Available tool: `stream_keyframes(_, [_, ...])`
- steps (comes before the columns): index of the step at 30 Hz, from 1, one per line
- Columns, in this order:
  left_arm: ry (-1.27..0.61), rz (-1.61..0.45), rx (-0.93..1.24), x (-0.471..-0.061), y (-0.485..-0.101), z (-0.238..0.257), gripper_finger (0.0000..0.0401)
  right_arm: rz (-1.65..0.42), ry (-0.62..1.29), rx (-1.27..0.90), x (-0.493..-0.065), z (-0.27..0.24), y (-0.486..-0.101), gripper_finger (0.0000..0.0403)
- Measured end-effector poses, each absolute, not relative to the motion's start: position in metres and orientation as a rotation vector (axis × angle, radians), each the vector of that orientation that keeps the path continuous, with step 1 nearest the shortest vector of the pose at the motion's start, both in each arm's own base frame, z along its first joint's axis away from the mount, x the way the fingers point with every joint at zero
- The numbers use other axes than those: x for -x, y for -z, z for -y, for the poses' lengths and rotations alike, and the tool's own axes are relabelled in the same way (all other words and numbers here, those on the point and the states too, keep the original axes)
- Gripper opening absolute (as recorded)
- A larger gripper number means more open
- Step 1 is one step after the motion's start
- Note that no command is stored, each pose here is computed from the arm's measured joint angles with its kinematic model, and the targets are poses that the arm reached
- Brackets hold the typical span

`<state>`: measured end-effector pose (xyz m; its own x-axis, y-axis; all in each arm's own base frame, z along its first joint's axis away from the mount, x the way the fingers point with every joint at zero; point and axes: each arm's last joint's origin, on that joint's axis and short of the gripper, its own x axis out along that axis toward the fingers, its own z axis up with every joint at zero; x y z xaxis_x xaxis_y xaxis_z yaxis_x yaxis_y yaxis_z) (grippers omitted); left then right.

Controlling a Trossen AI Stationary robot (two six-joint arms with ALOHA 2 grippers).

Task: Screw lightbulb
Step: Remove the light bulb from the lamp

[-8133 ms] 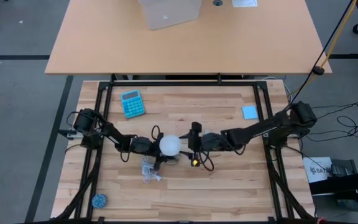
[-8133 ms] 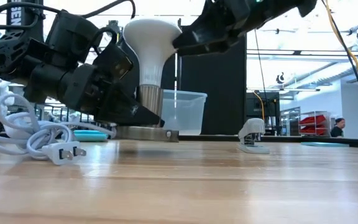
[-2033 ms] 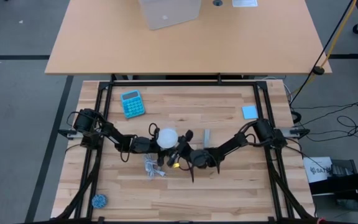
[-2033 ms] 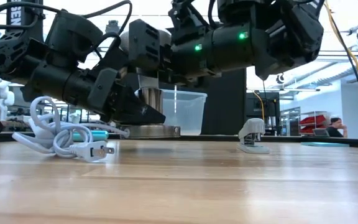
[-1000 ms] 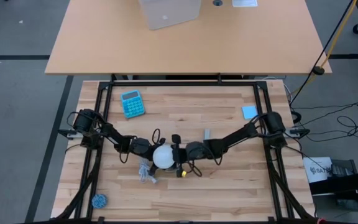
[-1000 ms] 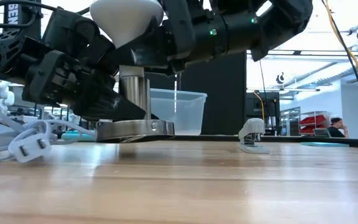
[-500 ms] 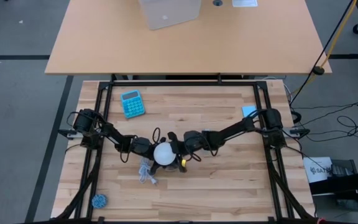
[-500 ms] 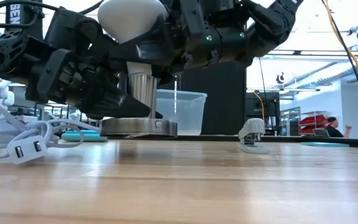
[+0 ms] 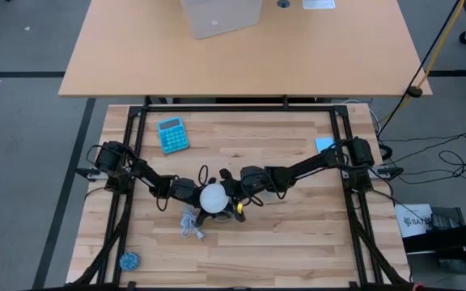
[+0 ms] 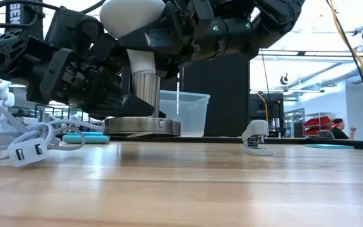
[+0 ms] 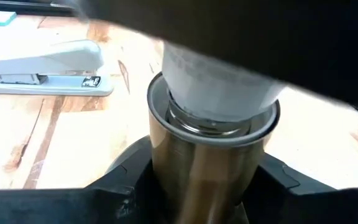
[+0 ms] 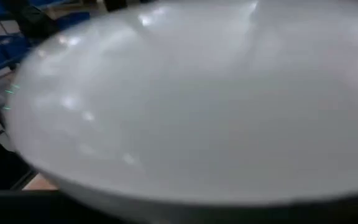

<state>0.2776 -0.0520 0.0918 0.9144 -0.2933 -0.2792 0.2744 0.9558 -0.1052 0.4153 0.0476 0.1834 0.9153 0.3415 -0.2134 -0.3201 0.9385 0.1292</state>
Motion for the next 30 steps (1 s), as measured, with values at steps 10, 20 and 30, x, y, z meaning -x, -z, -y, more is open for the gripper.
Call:
stream_keyframes(10, [0.292,-0.309,0.063,-0.277,-0.091,0.052,0.0177,-0.312,-0.288,-0.083,-0.408,-0.044,-0.193,0.0208])
stream_keyframes(20, [0.287,-0.307,0.065,-0.277,-0.091,0.049,0.0177,-0.417,-0.258,-0.045,-0.389,-0.041,-0.215,0.0209])
stream_keyframes(30, [0.288,-0.322,0.064,-0.276,-0.089,0.049,0.0177,-0.444,-0.261,-0.034,-0.384,-0.041,-0.22,0.0209])
